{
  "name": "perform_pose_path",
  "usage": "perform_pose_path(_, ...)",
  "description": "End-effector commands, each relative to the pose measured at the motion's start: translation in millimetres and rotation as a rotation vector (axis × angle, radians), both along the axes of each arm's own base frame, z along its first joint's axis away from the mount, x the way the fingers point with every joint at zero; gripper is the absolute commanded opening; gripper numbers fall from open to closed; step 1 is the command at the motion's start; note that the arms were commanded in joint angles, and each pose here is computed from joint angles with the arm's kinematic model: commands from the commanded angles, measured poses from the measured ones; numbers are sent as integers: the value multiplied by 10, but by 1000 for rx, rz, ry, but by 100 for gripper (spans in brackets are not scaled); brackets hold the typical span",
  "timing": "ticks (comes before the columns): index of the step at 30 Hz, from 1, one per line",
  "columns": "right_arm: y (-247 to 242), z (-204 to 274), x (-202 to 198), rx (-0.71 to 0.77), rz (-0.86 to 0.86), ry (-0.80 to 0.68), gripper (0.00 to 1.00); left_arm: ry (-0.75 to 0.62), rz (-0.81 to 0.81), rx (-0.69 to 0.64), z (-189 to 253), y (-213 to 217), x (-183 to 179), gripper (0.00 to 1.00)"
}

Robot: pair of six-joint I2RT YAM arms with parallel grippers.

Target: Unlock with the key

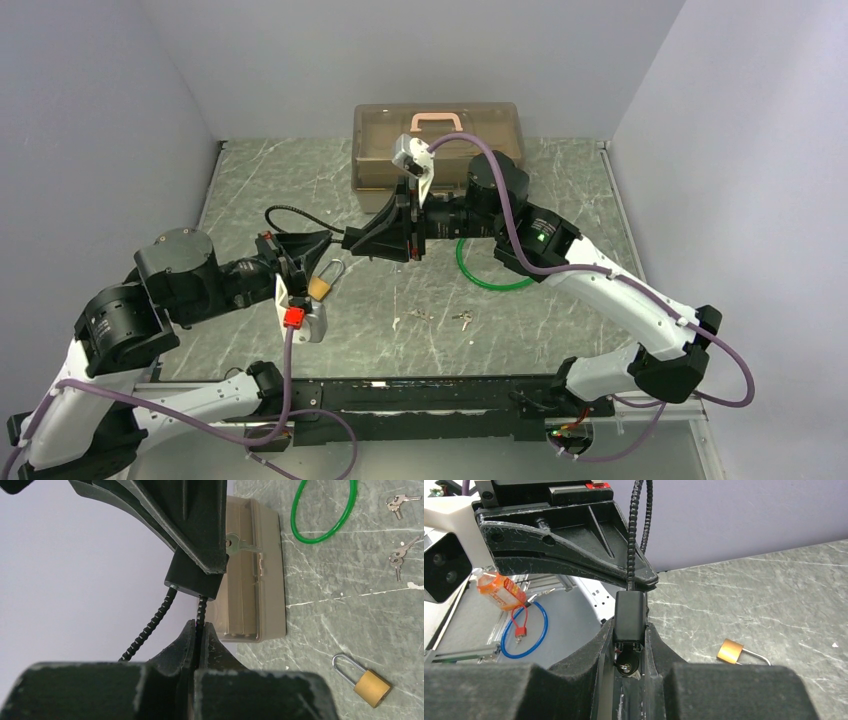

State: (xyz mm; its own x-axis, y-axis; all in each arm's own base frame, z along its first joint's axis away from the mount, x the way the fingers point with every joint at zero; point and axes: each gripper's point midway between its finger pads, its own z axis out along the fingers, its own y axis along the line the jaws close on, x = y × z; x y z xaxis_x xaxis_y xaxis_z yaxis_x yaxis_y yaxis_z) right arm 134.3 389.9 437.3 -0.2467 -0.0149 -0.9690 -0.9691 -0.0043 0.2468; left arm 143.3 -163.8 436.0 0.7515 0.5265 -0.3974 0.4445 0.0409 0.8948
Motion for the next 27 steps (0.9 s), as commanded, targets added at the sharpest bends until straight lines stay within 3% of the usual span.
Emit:
perform_pose_path(1, -357, -14, 20, -45, -62, -3, 0, -117, 189, -131, 530, 544, 18, 0)
perform_pose_path(5, -442, 57, 38, -15, -82, -11, 0, -82, 176, -119, 472, 546, -21, 0)
perform_pose_path(6, -433, 83, 27, -4, -76, -8, 0, -58, 144, -92, 381, 508, -66, 6)
perform_pose_path(8, -390, 115, 26, 12, -62, 11, 0, -2, 62, -53, 205, 415, -185, 43)
perform_pose_path(11, -339, 135, 27, 22, -43, 25, 0, 89, 10, -19, 33, 347, -284, 64)
perform_pose_path(15, -305, 159, 52, 30, -44, 29, 0, 256, -74, 48, -187, 231, -460, 76)
perform_pose_path(17, -281, 163, 56, 27, -38, 33, 0, 297, -112, 23, -124, 162, -528, 77)
perform_pose_path(20, -228, 138, 43, 20, -18, 41, 0, 252, -143, -42, 134, 60, -501, 73)
perform_pose_path(27, -77, 93, -42, -10, 23, 42, 0, 135, -172, -19, 340, -137, -321, 64)
